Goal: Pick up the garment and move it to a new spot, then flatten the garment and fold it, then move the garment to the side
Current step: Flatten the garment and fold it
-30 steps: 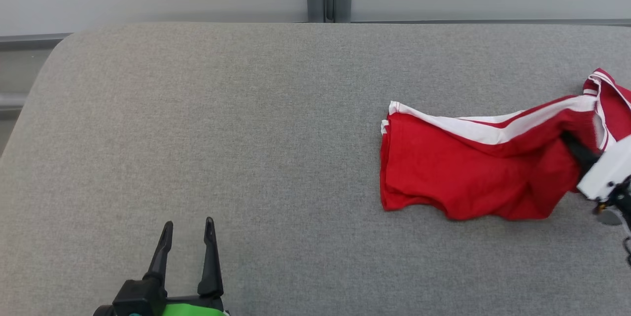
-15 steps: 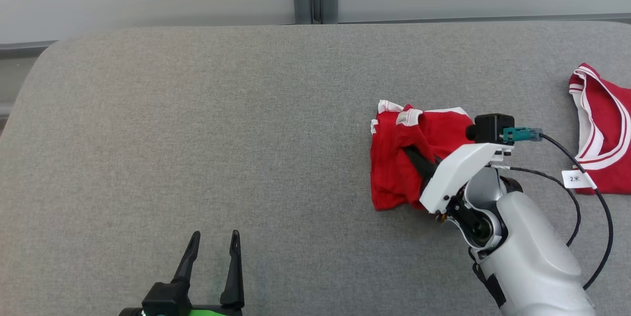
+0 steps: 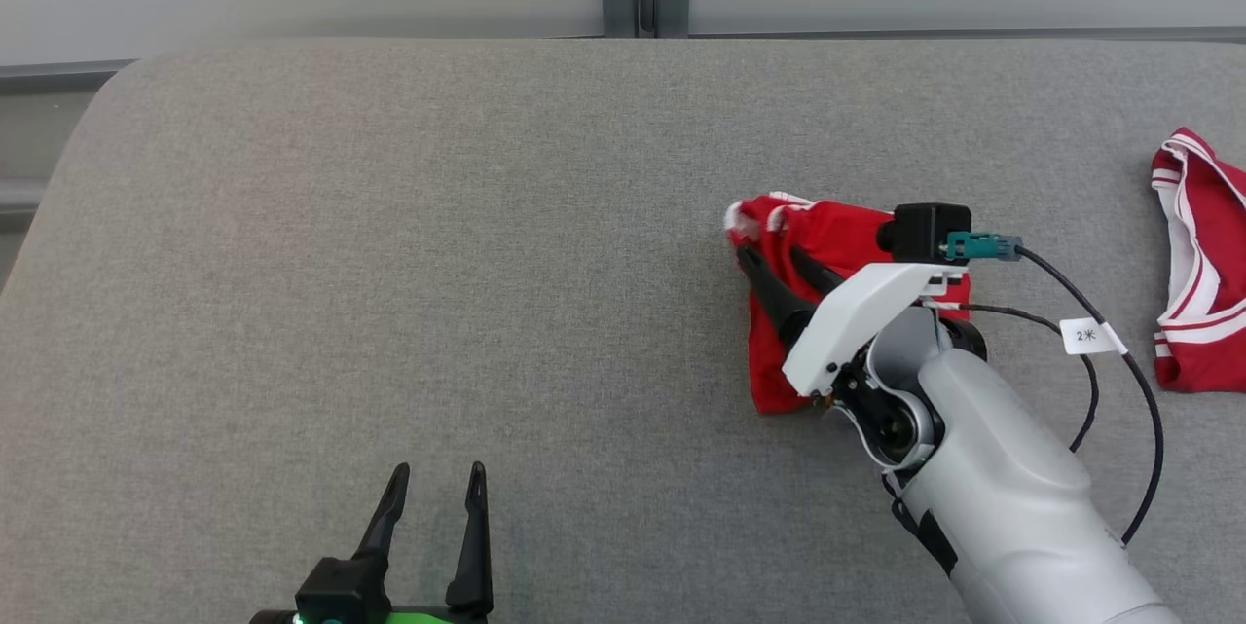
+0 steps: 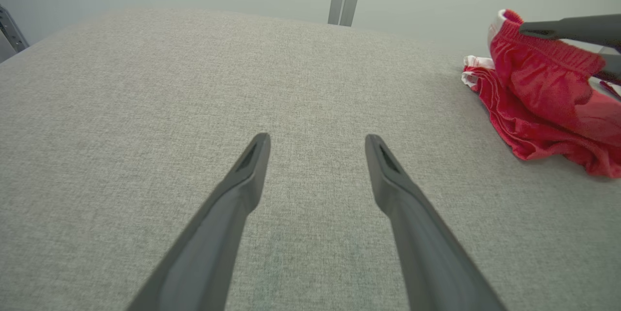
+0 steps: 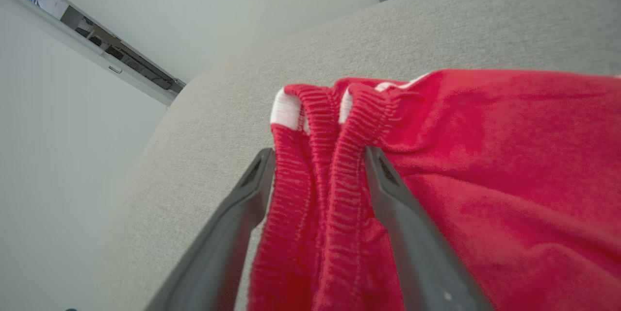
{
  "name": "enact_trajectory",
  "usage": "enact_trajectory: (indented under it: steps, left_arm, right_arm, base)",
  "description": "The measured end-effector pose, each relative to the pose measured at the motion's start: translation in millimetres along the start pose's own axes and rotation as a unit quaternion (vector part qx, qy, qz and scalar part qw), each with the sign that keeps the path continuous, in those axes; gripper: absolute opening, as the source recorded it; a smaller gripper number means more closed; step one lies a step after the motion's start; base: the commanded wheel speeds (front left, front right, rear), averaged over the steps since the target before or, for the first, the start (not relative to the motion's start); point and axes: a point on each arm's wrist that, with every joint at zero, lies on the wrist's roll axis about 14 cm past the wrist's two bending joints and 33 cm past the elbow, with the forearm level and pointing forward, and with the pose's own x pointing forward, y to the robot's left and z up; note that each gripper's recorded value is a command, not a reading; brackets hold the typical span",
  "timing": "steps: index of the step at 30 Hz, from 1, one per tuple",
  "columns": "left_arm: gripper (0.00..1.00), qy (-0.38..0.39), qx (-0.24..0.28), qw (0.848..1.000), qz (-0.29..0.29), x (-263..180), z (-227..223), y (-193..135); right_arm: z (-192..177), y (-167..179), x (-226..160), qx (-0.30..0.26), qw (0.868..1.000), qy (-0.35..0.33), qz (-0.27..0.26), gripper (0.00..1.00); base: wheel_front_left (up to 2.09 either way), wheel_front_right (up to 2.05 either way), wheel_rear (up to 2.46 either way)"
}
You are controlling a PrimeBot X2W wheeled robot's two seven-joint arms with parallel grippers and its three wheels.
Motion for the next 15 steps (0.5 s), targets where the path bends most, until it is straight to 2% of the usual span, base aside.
enact_trajectory:
  steps: [5,7,9,12,15]
  left_arm:
    - [1.00,-0.002,0.000,1.000,0.007,-2.7,0.7,4.4]
    - [1.00,-0.007,0.000,1.000,0.012,-4.6,3.5,7.6]
    - [1.00,-0.012,0.001,1.000,0.020,-6.6,6.7,11.3]
    - [1.00,-0.022,0.000,0.999,0.030,-8.9,12.3,17.1]
    - [1.00,-0.035,-0.001,0.999,0.035,-9.1,20.8,20.8]
  right_arm:
    - [17.8,26.0,-5.0,0.011,0.997,-0.072,0.039,1.00]
    - [23.8,32.4,-15.4,-0.012,0.992,-0.117,0.048,1.00]
    - [27.6,26.8,-29.7,-0.064,0.985,-0.150,0.047,1.00]
    - [17.4,-7.1,-57.3,-0.152,0.977,-0.150,0.013,1.00]
    - [19.9,-36.0,-85.4,-0.259,0.955,-0.145,-0.023,1.00]
  base:
    - [0.00,0.00,0.00]
    - [0.00,0.00,0.00]
    - [0.00,0.00,0.00]
    - [0.00,0.00,0.00]
    - [0.00,0.00,0.00]
